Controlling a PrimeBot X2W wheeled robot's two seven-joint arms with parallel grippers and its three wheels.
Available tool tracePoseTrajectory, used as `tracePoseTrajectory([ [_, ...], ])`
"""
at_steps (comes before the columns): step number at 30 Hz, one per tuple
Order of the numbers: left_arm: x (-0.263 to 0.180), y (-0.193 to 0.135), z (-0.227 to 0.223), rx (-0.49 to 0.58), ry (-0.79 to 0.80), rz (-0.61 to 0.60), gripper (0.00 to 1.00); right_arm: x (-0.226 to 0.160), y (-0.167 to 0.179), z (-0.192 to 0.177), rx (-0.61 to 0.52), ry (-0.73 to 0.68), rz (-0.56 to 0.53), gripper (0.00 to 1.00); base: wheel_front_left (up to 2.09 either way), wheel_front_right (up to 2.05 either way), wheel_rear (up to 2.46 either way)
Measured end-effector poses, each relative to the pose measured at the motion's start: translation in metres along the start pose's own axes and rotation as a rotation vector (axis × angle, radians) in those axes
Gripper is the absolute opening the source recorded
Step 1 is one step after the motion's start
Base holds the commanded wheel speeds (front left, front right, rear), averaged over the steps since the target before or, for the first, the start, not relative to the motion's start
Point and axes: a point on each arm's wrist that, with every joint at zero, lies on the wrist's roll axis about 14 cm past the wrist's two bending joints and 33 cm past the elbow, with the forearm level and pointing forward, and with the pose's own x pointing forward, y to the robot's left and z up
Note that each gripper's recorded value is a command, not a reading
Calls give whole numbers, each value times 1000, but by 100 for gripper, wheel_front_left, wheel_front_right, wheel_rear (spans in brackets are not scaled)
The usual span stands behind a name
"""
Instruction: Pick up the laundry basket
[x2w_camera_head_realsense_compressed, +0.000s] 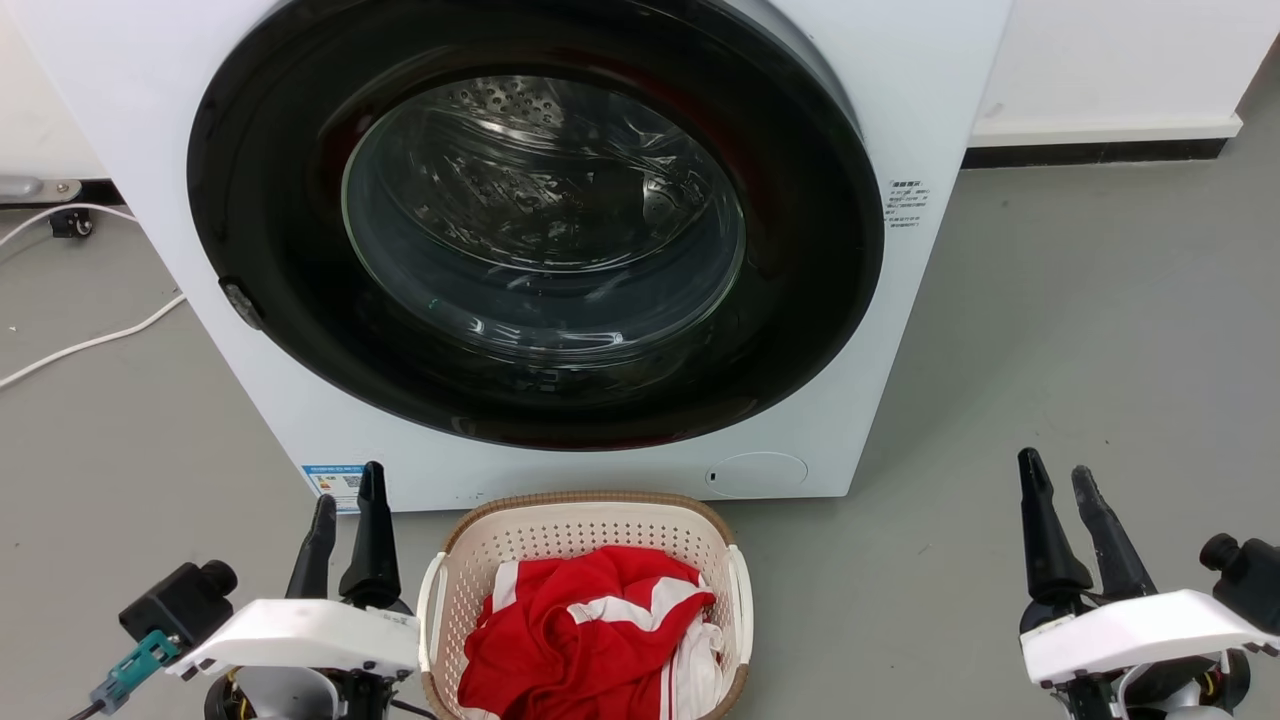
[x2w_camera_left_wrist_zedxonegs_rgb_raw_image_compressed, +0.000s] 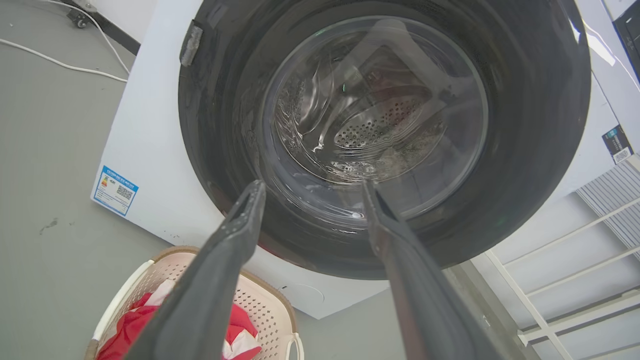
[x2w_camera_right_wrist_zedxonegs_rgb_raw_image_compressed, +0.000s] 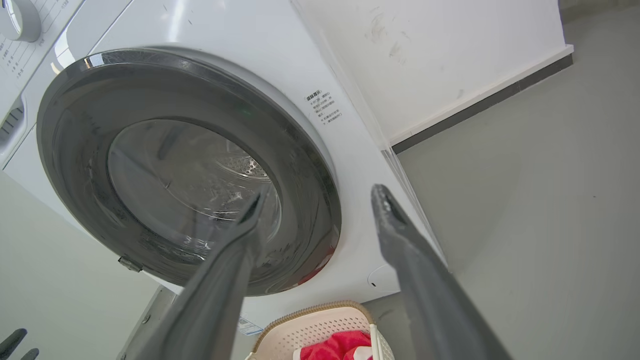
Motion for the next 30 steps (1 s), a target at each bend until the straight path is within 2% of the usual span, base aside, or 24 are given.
tracePoseTrajectory([
  [17,-4,-8,-5,191,-15,-40,100,-5,8,-5,-234,1,41,100,0,0,0],
  [30,-6,-11,-7,320,-28,-54,100,-9,11,-6,-365,-6,62,100,0,0,0],
])
